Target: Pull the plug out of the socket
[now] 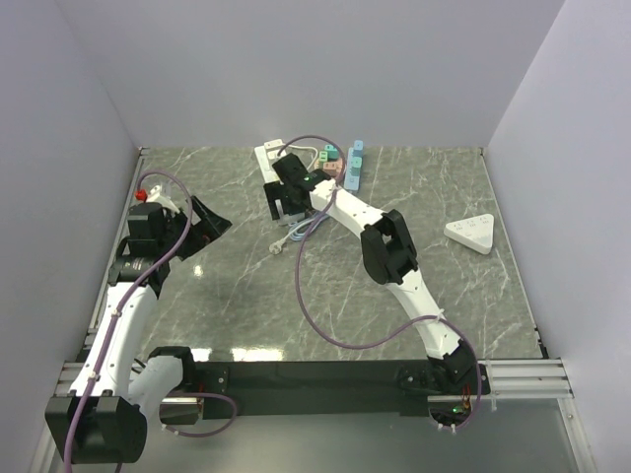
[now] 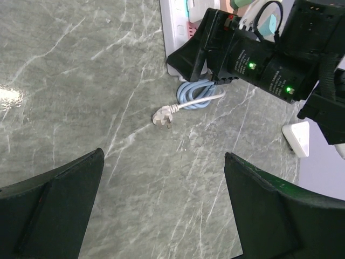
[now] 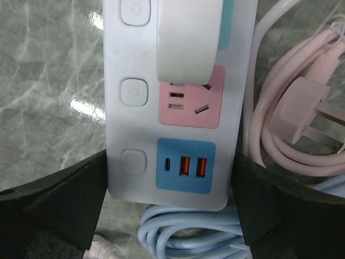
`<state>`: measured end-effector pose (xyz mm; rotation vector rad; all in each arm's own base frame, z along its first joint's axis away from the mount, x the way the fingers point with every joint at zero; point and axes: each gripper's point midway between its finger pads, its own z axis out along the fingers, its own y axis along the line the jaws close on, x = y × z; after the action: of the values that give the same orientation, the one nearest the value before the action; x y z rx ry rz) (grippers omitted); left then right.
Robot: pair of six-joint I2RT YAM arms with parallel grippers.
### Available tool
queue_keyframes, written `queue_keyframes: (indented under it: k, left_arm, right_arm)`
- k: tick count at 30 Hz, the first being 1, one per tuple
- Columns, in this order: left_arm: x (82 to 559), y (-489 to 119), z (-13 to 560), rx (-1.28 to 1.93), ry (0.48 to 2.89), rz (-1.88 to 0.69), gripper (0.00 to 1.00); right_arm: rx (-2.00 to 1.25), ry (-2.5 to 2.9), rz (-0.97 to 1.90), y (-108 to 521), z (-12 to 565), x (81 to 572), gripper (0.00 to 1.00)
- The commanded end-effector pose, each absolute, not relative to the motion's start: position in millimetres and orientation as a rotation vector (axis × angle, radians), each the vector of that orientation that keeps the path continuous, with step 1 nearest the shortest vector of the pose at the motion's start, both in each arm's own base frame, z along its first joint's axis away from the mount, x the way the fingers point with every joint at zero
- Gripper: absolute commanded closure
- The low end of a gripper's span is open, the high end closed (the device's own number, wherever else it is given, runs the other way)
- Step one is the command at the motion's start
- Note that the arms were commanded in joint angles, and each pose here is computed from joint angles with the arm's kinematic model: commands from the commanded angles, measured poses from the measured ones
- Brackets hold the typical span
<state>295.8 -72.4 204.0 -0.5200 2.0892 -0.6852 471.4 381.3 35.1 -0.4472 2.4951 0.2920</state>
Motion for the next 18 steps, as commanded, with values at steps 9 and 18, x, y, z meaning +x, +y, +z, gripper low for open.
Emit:
queue_keyframes:
  k: [9,18]
  left_arm:
    - [298,-74,211,-0.491,2.050,-0.700,0.01]
    - [297,-76,213,-0.498,2.040,-0.718,0.01]
  right_arm:
    - [-0.470,2.517,0.294,388,31,457,0.52]
    - [-0.513,2.533,0.291,379,44,409,0.90]
